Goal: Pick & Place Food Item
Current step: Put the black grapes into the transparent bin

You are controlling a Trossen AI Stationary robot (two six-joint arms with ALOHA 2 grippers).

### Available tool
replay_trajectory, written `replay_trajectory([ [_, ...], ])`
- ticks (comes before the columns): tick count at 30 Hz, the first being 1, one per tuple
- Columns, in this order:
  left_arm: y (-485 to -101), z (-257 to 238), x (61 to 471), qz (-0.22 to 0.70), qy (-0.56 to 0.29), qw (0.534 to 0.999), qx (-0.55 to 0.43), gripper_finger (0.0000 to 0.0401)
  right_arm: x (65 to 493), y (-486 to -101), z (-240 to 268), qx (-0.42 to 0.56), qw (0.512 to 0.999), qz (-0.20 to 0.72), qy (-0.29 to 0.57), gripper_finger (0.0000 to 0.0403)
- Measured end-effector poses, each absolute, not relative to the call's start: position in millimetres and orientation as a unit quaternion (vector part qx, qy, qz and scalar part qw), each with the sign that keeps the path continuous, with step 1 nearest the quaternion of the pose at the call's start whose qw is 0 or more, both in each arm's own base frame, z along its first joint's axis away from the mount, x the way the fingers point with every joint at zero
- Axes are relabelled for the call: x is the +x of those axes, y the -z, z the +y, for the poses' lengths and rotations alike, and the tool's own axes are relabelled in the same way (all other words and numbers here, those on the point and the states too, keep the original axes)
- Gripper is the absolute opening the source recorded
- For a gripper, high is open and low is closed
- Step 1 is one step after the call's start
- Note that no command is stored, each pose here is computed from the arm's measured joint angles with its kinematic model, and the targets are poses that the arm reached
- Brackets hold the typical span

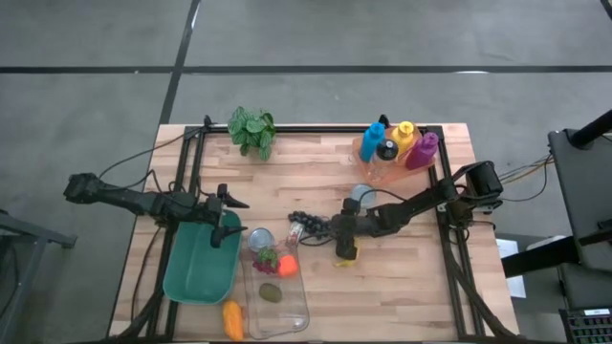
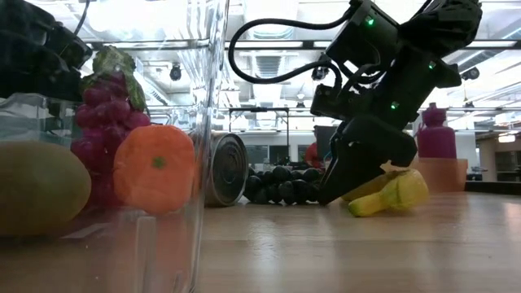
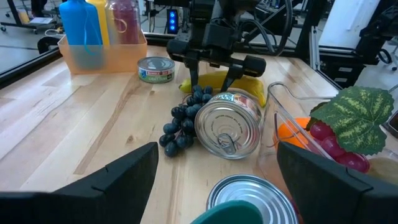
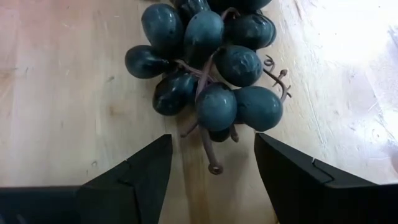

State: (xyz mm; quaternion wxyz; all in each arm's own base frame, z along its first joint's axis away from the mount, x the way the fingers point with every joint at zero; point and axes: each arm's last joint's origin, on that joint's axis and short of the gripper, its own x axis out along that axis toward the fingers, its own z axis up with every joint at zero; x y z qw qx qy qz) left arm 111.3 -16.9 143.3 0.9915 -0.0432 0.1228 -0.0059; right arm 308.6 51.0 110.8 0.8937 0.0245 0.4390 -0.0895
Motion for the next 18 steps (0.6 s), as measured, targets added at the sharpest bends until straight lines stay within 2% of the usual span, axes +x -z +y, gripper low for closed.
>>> replay_trajectory([
  [5, -143.2, -16.8, 111.3, 0.123, 0.006, 0.991, -0.043, 0.0336, 308.3, -111.1, 50.9, 0.027, 0.893, 0.439, 0.092, 0.0213],
  [12, -143.3, -16.8, 111.3, 0.123, 0.006, 0.991, -0.043, 0.0336, 308.2, -111.0, 50.8, 0.027, 0.893, 0.438, 0.096, 0.0133],
  [18, -143.3, -16.8, 111.3, 0.123, 0.006, 0.991, -0.043, 0.0336, 307.9, -110.9, 49.1, 0.018, 0.893, 0.435, 0.114, 0.0086],
])
